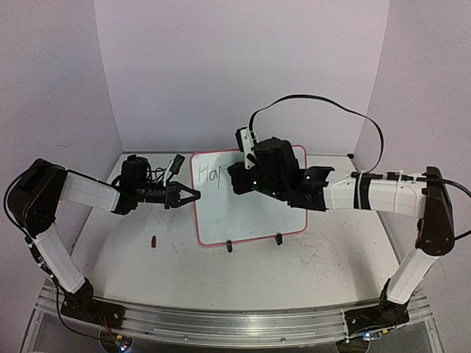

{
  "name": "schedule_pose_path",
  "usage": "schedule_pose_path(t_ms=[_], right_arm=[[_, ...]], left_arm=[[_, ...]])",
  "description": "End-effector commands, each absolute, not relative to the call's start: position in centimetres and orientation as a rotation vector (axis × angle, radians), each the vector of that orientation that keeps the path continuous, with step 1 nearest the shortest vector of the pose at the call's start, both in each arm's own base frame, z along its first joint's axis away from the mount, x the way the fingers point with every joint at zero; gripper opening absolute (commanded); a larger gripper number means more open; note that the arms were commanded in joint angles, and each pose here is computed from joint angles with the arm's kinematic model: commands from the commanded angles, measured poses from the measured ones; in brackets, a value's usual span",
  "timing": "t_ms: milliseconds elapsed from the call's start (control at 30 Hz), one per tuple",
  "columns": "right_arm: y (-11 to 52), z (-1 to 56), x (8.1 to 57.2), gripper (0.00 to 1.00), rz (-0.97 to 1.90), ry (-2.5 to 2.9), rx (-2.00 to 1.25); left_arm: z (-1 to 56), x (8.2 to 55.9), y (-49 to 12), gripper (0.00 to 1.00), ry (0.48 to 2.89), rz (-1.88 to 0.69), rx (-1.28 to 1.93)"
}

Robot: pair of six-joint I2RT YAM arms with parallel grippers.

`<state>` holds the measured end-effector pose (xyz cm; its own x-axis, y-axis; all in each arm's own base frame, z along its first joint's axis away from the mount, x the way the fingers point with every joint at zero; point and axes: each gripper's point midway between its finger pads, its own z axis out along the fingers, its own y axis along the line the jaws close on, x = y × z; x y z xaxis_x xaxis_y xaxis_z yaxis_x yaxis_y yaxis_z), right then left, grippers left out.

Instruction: Write a sentence on the whiteboard

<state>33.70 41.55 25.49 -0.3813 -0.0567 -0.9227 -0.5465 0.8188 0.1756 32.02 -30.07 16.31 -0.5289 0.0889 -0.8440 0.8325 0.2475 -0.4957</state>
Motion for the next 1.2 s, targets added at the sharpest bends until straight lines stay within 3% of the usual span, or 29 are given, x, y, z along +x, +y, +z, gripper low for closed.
schedule_pose_path(t_ms=[0, 1167], right_arm=[[42.0, 27.3, 34.4, 0.0, 0.579, 1.863, -0.425], [39.1, 26.0, 34.7, 0.0, 0.473, 1.903, -0.324]], left_arm=[[16.9, 32.1, -30.1, 0.0, 1.793, -1.286, 0.86], [16.8, 32.1, -30.1, 0.0, 1.797, -1.29, 0.86]])
